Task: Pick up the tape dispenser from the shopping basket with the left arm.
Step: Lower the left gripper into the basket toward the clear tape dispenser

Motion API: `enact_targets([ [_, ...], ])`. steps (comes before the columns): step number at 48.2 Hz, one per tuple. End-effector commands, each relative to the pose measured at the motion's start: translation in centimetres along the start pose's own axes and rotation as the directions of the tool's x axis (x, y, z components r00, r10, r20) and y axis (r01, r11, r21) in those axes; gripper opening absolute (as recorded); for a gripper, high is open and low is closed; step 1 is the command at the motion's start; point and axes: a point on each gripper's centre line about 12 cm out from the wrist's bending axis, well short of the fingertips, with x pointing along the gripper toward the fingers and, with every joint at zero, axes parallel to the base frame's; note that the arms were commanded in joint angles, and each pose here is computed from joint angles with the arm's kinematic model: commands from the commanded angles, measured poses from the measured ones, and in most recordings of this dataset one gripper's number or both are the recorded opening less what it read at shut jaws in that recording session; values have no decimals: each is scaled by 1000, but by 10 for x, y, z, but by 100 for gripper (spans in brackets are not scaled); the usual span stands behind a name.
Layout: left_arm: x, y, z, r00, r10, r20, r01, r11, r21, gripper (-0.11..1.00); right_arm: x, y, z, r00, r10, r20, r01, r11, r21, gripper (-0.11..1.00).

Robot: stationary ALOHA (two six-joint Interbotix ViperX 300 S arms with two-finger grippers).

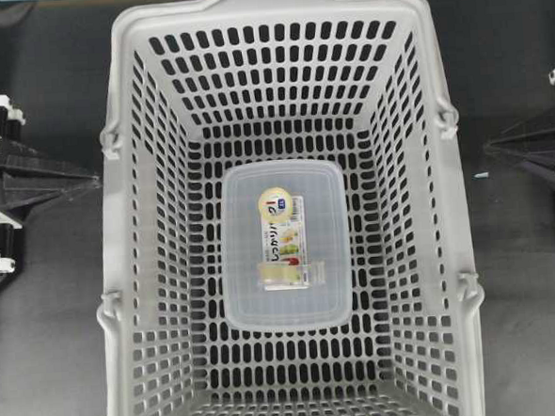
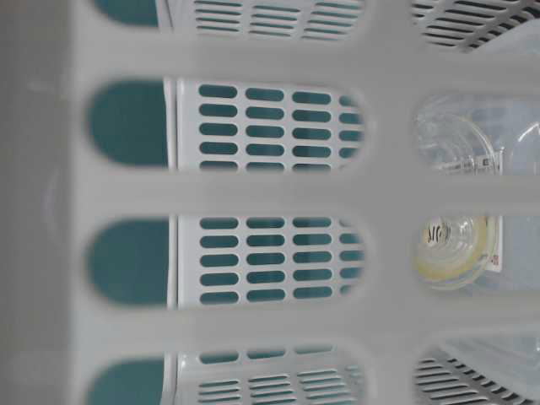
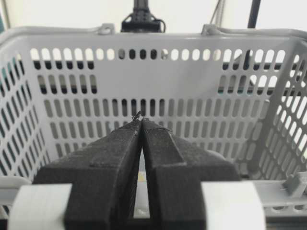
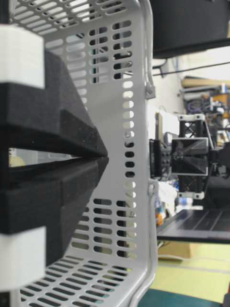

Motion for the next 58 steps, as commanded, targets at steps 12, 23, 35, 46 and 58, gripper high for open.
enact_targets([
  [12, 38, -8, 48, 970, -31, -243, 17, 998, -60, 0, 1, -2, 2, 1000, -9, 2, 9, 1000, 2, 0],
  [23, 86, -28, 57, 878, -79, -472, 58, 997, -59, 0, 0, -4, 1, 1000, -23, -8, 23, 1000, 4, 0],
  [35, 143, -39, 41, 744, -73, -664, 59, 997, -44, 0, -1, -6, 1, 999, -31, -15, 31, 999, 7, 8],
  [46, 182, -44, 20, 636, -59, -769, 53, 998, -33, 0, -2, -6, -2, 998, -32, -49, 33, 999, 20, 59],
  [58, 212, -53, -10, 573, -58, -818, 54, 998, -33, 16, -6, -6, 0, 999, -32, -44, 33, 999, 19, 72],
])
